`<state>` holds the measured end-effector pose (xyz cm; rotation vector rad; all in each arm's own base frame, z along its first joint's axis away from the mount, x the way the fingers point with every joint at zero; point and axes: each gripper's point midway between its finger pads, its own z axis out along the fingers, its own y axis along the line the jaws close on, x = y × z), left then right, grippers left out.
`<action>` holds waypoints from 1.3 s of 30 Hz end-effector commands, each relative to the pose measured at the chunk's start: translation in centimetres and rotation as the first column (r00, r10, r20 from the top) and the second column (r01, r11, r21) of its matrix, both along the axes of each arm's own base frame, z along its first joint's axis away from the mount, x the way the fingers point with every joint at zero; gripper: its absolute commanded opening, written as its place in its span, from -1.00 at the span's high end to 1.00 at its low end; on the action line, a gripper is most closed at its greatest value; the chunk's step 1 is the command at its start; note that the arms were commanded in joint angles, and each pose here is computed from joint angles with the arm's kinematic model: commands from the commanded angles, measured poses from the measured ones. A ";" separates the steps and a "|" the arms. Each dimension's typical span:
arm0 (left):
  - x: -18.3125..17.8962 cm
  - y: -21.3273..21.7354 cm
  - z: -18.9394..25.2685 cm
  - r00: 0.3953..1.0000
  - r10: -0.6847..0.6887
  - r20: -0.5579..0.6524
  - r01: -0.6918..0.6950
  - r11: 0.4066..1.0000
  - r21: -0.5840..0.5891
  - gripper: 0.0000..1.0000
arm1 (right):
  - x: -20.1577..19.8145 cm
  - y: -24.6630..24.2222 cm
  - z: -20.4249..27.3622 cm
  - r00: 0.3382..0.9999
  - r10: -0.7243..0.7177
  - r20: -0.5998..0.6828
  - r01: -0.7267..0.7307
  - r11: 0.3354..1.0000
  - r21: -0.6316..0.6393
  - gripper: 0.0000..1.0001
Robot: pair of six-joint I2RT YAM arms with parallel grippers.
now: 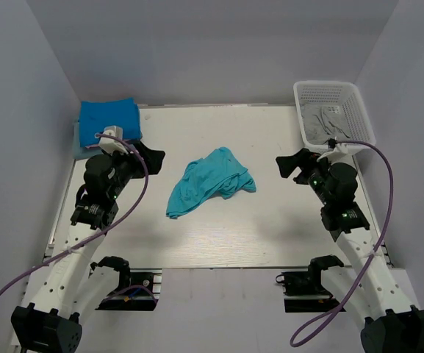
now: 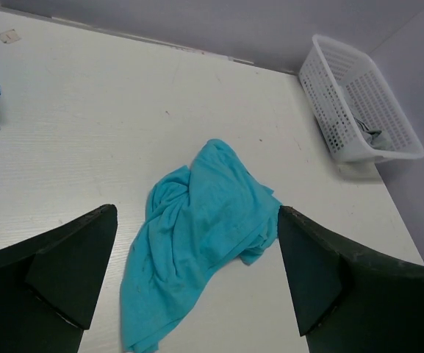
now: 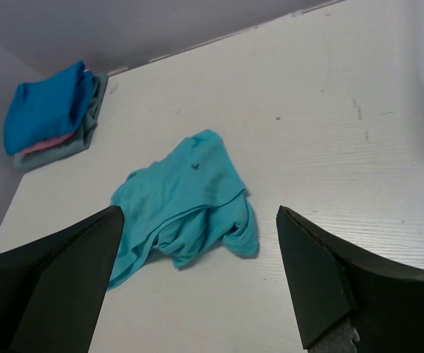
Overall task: Fold and stack the t-shirts
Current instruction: Flatten out the tshirt
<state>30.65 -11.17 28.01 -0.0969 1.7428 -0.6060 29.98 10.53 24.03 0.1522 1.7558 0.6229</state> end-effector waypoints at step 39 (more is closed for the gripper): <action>-6.0 -3.0 -25.7 0.697 0.123 -0.706 0.099 0.959 0.264 -0.82 | 3.9 9.4 -18.9 0.759 0.238 -0.606 -0.377 0.919 -0.112 -0.78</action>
